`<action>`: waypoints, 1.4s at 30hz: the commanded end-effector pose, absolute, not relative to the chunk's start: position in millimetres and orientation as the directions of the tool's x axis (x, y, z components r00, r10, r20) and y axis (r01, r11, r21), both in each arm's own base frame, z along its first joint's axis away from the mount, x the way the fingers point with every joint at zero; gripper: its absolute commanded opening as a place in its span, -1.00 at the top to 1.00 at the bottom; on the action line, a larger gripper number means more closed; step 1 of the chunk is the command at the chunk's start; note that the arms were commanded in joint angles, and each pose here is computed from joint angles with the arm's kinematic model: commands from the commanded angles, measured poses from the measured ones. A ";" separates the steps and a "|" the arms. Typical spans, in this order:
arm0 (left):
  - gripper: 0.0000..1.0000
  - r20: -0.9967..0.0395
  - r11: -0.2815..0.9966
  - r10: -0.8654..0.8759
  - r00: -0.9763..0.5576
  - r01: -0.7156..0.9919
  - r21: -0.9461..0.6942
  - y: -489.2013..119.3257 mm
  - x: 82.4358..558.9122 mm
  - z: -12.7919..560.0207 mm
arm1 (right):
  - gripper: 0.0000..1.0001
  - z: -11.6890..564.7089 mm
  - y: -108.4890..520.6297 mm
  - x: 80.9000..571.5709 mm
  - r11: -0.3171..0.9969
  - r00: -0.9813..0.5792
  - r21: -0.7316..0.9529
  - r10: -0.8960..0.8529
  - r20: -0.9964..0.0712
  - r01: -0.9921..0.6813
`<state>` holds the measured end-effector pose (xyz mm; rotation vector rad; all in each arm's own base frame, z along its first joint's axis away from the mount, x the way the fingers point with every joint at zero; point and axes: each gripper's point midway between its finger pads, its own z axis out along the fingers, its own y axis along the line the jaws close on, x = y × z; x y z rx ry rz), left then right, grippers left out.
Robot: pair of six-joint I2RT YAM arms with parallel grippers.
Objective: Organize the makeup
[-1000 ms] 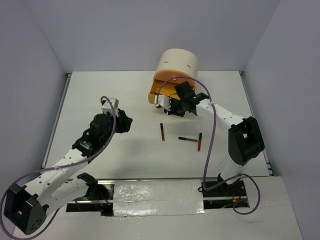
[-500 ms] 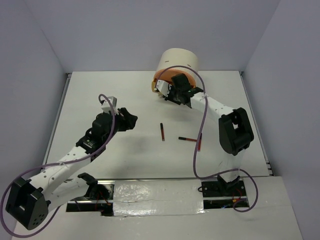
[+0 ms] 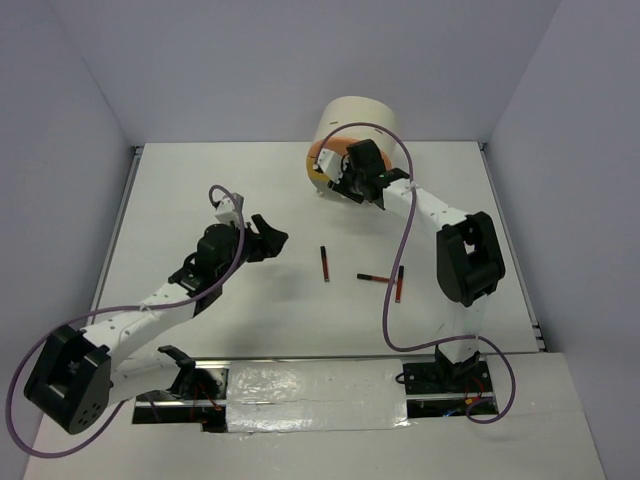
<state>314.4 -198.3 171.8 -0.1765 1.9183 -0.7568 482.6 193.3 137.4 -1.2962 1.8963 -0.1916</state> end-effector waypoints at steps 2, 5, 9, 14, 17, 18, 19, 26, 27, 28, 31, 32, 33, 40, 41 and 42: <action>-0.48 -0.746 0.707 -0.499 -0.441 0.290 -0.645 -222.8 330.5 197.3 | 0.01 160.4 184.6 503.1 0.507 -0.134 -0.572 -0.812 -0.568 -0.645; -0.47 -0.730 0.679 -0.507 -0.459 0.309 -0.666 -236.0 340.4 197.6 | -0.04 158.0 178.3 504.2 0.519 -0.153 -0.568 -0.809 -0.568 -0.639; -0.46 -0.721 0.651 -0.507 -0.472 0.337 -0.680 -251.6 353.6 202.2 | -0.07 157.5 177.0 503.1 0.517 -0.151 -0.555 -0.805 -0.573 -0.652; -0.40 -0.700 0.632 -0.514 -0.496 0.333 -0.700 -265.1 368.8 194.7 | -0.11 165.3 198.7 467.2 0.449 -0.085 -0.446 -0.773 -0.629 -0.774; -0.19 -0.683 0.605 -0.521 -0.512 0.343 -0.719 -276.8 379.0 194.2 | -0.11 180.0 210.6 443.9 0.405 -0.057 -0.365 -0.731 -0.680 -0.838; -0.09 -0.675 0.579 -0.531 -0.512 0.363 -0.730 -283.1 382.4 202.8 | -0.10 186.0 208.6 441.0 0.402 -0.055 -0.350 -0.719 -0.693 -0.846; 0.02 -0.665 0.577 -0.525 -0.531 0.352 -0.737 -287.3 386.1 192.6 | -0.08 195.4 213.0 434.0 0.365 -0.016 -0.341 -0.703 -0.711 -0.866; 0.56 -0.569 0.470 -0.583 -0.580 0.330 -0.818 -318.1 415.6 187.9 | 0.65 248.9 182.9 429.3 0.462 -0.112 -0.165 -0.515 -0.850 -0.871; 0.55 -0.549 0.467 -0.589 -0.593 0.304 -0.830 -321.6 420.6 176.2 | 0.66 259.7 176.4 427.4 0.484 -0.118 -0.154 -0.485 -0.867 -0.861; 0.48 -0.521 0.456 -0.613 -0.594 0.273 -0.847 -322.5 425.6 173.6 | 0.64 261.3 168.1 427.6 0.515 -0.146 -0.118 -0.443 -0.885 -0.849; 0.27 -0.481 0.450 -0.642 -0.598 0.214 -0.867 -332.3 440.9 159.5 | 0.40 273.1 153.3 419.5 0.557 -0.144 -0.108 -0.388 -0.910 -0.823; 0.21 -0.457 0.427 -0.661 -0.595 0.202 -0.881 -336.5 447.7 163.6 | 0.36 285.0 151.8 412.4 0.571 -0.137 -0.102 -0.360 -0.923 -0.814; 0.16 -0.438 0.429 -0.664 -0.606 0.171 -0.887 -340.7 451.6 149.8 | 0.23 285.5 150.0 409.7 0.579 -0.143 -0.092 -0.347 -0.927 -0.810; -0.01 -0.340 0.369 -0.726 -0.597 0.078 -0.926 -359.6 487.3 131.0 | 0.16 294.9 134.8 390.2 0.612 -0.153 -0.045 -0.267 -0.951 -0.790; -0.01 -0.334 0.356 -0.735 -0.590 0.085 -0.931 -362.6 493.4 136.3 | 0.16 296.6 128.8 389.8 0.622 -0.153 -0.046 -0.262 -0.953 -0.782; -0.01 -0.326 0.356 -0.738 -0.591 0.071 -0.932 -364.4 497.2 127.8 | 0.15 297.8 127.5 389.1 0.623 -0.154 -0.041 -0.257 -0.954 -0.781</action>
